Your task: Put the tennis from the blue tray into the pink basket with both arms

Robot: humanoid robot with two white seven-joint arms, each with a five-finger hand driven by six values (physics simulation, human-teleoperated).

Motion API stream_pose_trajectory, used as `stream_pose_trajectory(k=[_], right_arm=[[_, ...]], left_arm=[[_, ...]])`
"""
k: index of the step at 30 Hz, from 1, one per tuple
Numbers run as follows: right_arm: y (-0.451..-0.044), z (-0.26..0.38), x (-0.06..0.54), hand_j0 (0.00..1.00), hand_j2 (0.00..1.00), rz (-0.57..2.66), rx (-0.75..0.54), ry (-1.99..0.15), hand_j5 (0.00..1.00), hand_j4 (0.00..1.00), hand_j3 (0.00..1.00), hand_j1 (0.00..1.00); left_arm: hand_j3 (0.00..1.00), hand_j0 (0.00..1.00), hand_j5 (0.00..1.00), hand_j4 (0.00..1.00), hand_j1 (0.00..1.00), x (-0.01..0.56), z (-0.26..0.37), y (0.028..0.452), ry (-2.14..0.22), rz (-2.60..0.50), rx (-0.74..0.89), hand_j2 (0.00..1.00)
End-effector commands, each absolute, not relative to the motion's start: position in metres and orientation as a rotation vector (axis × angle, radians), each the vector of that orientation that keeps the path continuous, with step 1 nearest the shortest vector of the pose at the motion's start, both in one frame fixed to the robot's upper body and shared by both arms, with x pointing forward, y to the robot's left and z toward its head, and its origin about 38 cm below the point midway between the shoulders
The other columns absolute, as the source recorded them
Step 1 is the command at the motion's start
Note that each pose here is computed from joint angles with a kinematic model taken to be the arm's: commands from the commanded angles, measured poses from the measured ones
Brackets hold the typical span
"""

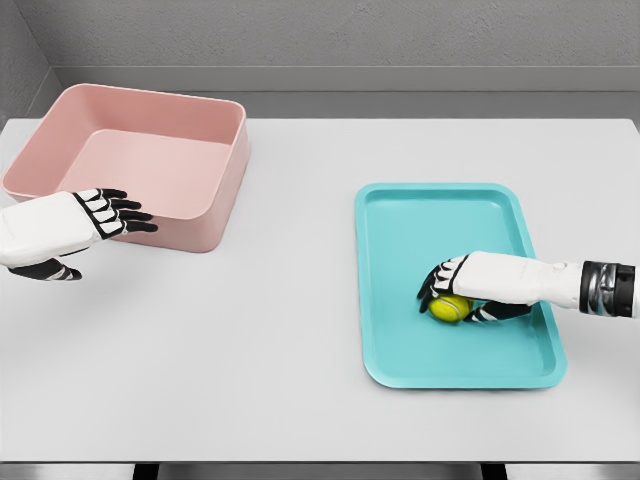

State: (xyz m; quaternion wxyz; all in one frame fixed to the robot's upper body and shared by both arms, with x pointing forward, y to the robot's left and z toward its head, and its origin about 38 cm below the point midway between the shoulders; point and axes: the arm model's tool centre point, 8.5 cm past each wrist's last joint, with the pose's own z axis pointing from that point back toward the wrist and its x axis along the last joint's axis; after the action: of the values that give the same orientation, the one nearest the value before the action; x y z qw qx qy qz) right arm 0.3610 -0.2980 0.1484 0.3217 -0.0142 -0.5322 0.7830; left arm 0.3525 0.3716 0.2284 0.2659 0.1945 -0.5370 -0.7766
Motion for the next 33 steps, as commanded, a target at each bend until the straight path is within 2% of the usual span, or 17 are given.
stream_pose_trajectory(k=[1, 14, 19, 26, 33], right_arm=[[-0.298, 0.149, 0.361, 0.57, 0.57, 2.048, -0.035, -1.4, 0.57, 0.57, 0.57, 0.57], [-0.289, 0.17, 0.36, 0.52, 0.52, 2.062, -0.045, -1.471, 0.52, 0.52, 0.52, 0.52], [-0.292, 0.196, 0.365, 0.49, 0.49, 2.065, -0.115, -1.522, 0.49, 0.49, 0.49, 0.49], [-0.278, 0.212, 0.364, 0.49, 0.49, 2.103, -0.123, -1.576, 0.49, 0.49, 0.49, 0.49], [-0.241, 0.222, 0.366, 0.49, 0.49, 2.166, -0.077, -1.649, 0.49, 0.49, 0.49, 0.49]], left_arm=[[1.0, 1.0, 1.0, 1.0, 1.0, 0.353, 0.229, 0.372, -1.454, -2.091, 0.523, 1.0], [1.0, 1.0, 1.0, 1.0, 1.0, 0.352, 0.229, 0.372, -1.452, -2.092, 0.522, 1.0], [1.0, 1.0, 1.0, 1.0, 1.0, 0.352, 0.23, 0.37, -1.457, -2.096, 0.522, 1.0], [1.0, 1.0, 1.0, 1.0, 1.0, 0.352, 0.23, 0.369, -1.461, -2.097, 0.52, 1.0], [1.0, 1.0, 1.0, 1.0, 1.0, 0.351, 0.23, 0.369, -1.46, -2.098, 0.518, 1.0]])
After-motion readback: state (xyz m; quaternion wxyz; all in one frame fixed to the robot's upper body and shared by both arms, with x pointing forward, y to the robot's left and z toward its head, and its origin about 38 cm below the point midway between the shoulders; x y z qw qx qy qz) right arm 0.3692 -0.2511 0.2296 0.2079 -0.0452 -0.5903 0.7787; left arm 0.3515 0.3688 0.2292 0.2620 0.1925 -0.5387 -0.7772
